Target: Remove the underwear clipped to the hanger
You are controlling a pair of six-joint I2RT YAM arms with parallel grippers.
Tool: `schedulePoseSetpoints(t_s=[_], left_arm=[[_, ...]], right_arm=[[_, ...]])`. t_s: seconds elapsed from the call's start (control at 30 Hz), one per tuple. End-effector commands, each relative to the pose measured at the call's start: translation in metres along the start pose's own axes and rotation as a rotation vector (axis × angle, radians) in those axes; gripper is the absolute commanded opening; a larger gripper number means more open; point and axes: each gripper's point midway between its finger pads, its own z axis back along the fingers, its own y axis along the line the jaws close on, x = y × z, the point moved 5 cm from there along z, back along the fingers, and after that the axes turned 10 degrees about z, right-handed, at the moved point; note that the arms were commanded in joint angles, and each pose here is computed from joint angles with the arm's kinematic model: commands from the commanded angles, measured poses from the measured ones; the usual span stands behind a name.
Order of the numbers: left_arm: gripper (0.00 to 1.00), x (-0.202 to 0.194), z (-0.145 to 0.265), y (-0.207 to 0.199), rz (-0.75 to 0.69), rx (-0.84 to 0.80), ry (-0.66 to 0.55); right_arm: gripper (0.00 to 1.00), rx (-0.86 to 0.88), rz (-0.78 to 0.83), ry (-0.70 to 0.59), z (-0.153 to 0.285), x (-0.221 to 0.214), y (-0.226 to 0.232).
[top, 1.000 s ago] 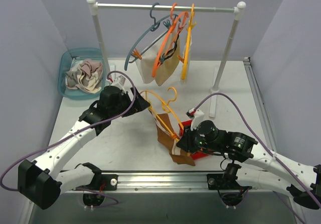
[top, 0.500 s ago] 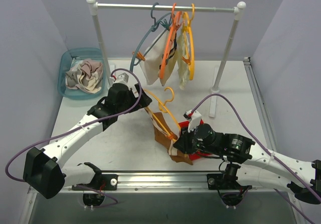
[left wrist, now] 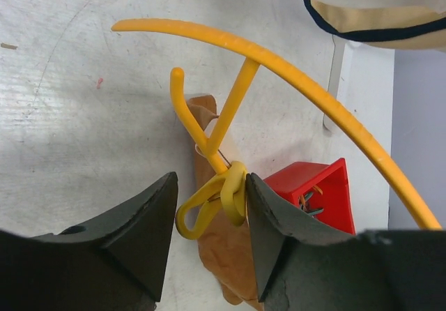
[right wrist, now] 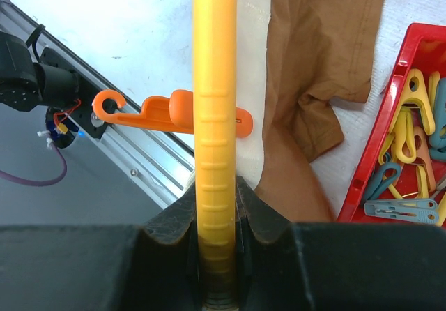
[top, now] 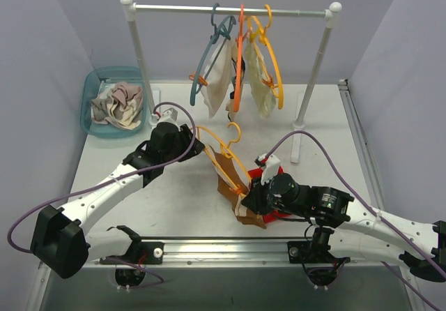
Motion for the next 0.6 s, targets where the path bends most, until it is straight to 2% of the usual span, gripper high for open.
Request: schedulePoseSetpoints(t_s=[0.0,0.1,0.17,0.3,0.4,0.43,0.47,0.57], left_arm=[[0.52,0.003,0.006,-0.007,0.019,-0.049,-0.028],[0.58,0.005,0.006,-0.011,0.039,-0.069,-0.033],[0.66,0.005,0.006,-0.014,0.061,-0.085,-0.033],[0.67,0.007,0.006,-0.022,0.097,-0.126,-0.034],[0.56,0.008,0.003,-0.023,0.131,-0.144,-0.026],[0.51,0.008,0.003,-0.024,0.136,-0.154,-0.02],[0.41,0.007,0.001,-0.022,0.144,-0.147,-0.019],[0.27,0.007,0.0,-0.023,0.169,-0.164,0.005]], right_arm=[[0.0,-0.001,-0.011,-0.108,0.003,0.02,0.003],[0.0,0.006,-0.007,-0.101,0.003,0.019,0.004],[0.0,0.01,-0.004,-0.097,0.003,0.018,0.005],[0.0,0.011,0.001,-0.092,0.002,0.016,0.004],[0.0,0.012,0.009,-0.09,0.002,0.014,0.004],[0.0,0.011,0.01,-0.089,0.002,0.014,0.004],[0.0,0.011,0.014,-0.089,0.002,0.014,0.004],[0.0,0.01,0.02,-0.085,0.002,0.012,0.003]])
